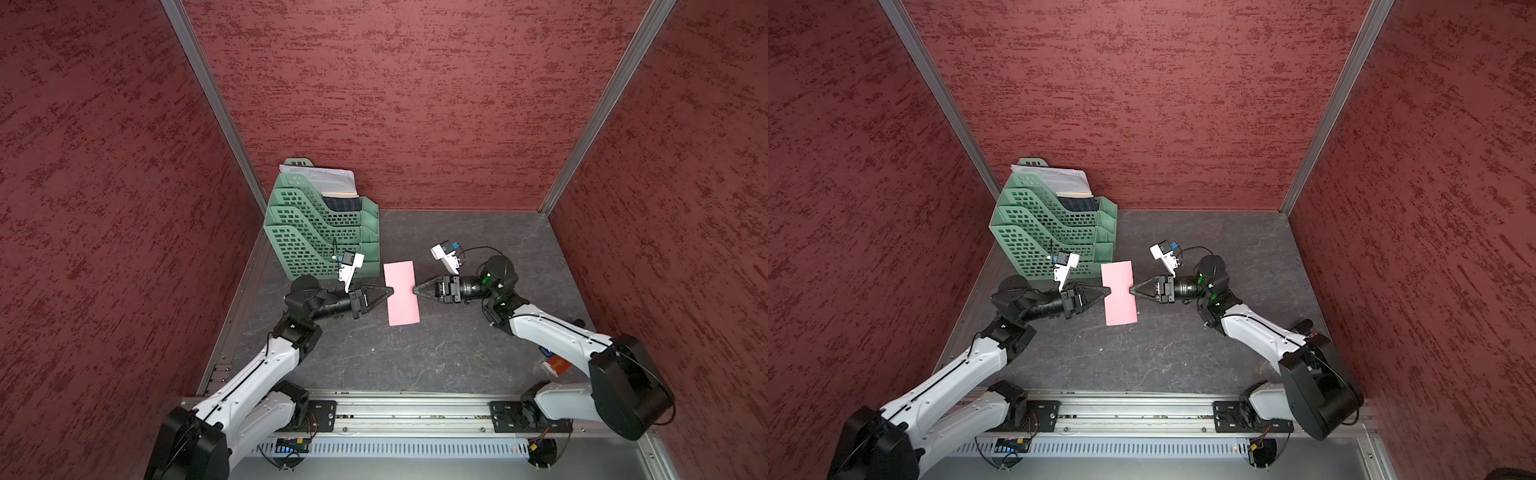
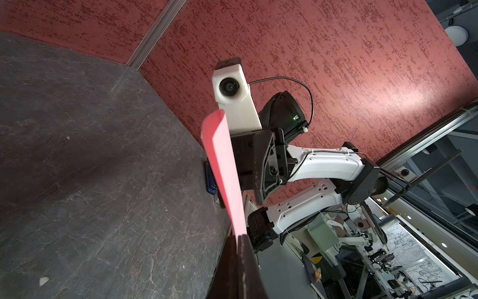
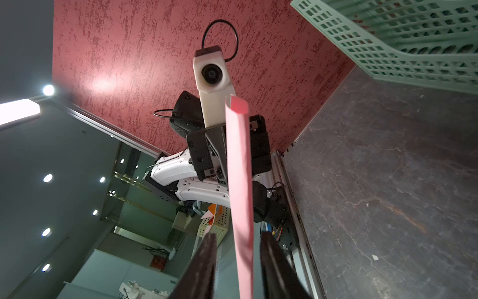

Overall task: Fold the square paper along the opposite sides
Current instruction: Smooth out the paper at the center of the board.

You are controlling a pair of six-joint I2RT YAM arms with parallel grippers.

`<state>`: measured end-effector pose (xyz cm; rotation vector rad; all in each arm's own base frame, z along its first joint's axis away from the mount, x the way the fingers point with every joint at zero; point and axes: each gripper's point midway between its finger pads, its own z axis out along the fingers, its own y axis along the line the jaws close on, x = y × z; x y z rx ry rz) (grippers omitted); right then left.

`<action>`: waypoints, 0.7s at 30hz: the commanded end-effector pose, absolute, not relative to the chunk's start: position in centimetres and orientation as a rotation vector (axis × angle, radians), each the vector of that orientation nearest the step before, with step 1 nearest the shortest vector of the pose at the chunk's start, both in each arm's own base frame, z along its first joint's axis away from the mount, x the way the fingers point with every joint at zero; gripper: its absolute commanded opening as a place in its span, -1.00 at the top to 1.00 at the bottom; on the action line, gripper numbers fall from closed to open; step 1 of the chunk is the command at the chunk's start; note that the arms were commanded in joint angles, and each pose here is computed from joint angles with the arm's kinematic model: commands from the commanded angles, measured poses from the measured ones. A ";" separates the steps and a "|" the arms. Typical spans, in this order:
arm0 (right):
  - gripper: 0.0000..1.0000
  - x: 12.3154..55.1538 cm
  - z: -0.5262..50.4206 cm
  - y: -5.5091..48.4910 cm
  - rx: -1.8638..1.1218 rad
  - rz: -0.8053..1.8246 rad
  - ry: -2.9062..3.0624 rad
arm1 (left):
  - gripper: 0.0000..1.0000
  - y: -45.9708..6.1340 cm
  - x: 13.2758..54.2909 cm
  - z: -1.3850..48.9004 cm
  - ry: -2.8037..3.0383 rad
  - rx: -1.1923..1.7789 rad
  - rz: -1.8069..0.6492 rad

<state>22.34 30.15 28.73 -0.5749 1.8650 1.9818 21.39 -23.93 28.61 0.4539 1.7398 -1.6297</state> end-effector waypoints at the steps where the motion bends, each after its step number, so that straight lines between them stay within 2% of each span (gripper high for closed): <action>1: 0.68 22.2 29.2 30.1 -0.581 1.968 1.833 | 1.00 -23.9 21.4 29.1 1.722 0.472 -1.614; 3: 0.96 22.3 29.1 30.2 -0.577 1.969 1.837 | 1.00 -23.9 21.4 29.1 1.722 0.472 -1.612; 9: 1.00 23.1 28.0 30.3 -0.533 1.944 1.884 | 1.00 -23.7 21.7 28.4 1.758 0.437 -1.589; 10: 1.00 23.3 27.6 30.4 -0.520 1.932 1.901 | 0.79 -23.6 21.9 28.1 1.772 0.419 -1.579; 11: 1.00 23.6 26.9 30.4 -0.495 1.915 1.926 | 0.42 -23.5 22.1 27.9 1.788 0.396 -1.569; 12: 1.00 23.9 26.2 30.3 -0.473 1.894 1.949 | 0.16 -23.4 22.4 27.7 1.803 0.370 -1.557; 13: 1.00 24.1 25.5 30.3 -0.454 1.875 1.968 | 0.06 -23.2 22.6 27.3 1.822 0.342 -1.541; 15: 1.00 24.6 23.8 30.2 -0.409 1.834 2.009 | -0.07 -22.6 23.2 26.2 1.872 0.274 -1.481; 21: 1.00 26.1 18.1 30.4 -0.246 1.755 2.129 | -0.11 -21.5 24.1 22.6 2.003 0.157 -1.314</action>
